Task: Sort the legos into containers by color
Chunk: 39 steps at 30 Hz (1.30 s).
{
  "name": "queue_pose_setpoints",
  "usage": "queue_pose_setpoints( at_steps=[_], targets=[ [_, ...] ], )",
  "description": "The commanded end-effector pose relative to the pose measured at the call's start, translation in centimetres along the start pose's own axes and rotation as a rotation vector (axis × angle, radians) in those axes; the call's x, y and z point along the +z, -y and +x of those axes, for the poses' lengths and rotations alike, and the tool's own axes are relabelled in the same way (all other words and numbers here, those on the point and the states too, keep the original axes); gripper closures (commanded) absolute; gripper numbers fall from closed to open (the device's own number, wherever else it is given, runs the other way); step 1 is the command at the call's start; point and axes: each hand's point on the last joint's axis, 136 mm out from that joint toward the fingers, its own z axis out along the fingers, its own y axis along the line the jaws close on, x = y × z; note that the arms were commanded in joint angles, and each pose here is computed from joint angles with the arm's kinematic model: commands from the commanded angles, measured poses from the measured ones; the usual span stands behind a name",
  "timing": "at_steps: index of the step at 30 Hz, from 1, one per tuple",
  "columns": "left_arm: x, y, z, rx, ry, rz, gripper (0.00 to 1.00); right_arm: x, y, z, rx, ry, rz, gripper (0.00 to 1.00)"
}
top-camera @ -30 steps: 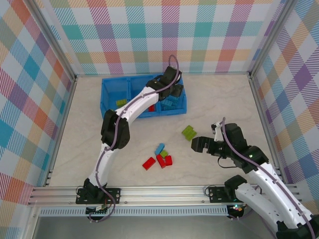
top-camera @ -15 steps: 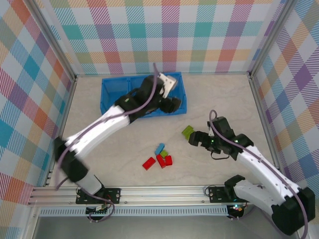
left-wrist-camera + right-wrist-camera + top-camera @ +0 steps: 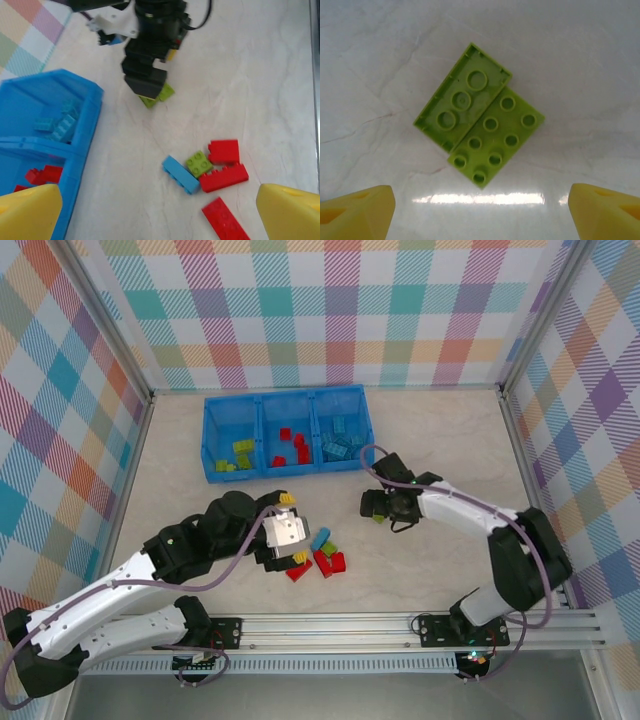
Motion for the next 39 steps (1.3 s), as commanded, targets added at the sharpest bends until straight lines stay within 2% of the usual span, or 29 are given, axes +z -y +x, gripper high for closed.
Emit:
queue_pose_setpoints(
  at_steps=[1,6,13,18,24,29,31,35,39],
  targets=[
    [-0.5,-0.3,0.0,0.099,-0.015,-0.020,0.00,0.8,-0.3,-1.4,-0.091,0.034,0.049,0.08],
    [0.0,0.0,1.2,0.108,-0.067,-0.017,0.00,2.6,-0.1,-1.1,-0.140,0.015,0.096,0.05],
    [0.0,0.2,1.2,0.126,-0.047,-0.017,0.00,4.5,0.4,0.1,-0.124,-0.009,0.109,0.24],
    [0.1,0.4,1.4,0.131,-0.053,-0.005,0.00,4.3,1.2,1.7,-0.068,-0.030,0.097,0.52],
    [0.2,0.5,1.3,0.134,-0.050,-0.002,0.00,3.3,2.3,4.4,0.005,-0.063,0.065,0.62],
    [0.2,0.6,1.3,0.138,-0.051,0.005,0.00,2.0,2.1,4.4,0.014,-0.040,0.026,0.73],
    [0.1,0.5,1.3,0.140,-0.046,0.001,0.00,0.8,1.4,3.4,0.005,0.002,-0.009,0.78],
    [-0.7,-0.2,1.4,0.134,-0.041,-0.055,0.00,-3.6,-1.9,0.5,-0.054,0.111,-0.126,0.80],
    [-2.2,-5.3,1.7,-0.072,-0.034,-0.342,0.00,-9.1,-9.8,-2.3,-0.185,0.228,-0.402,0.81]
  ],
)
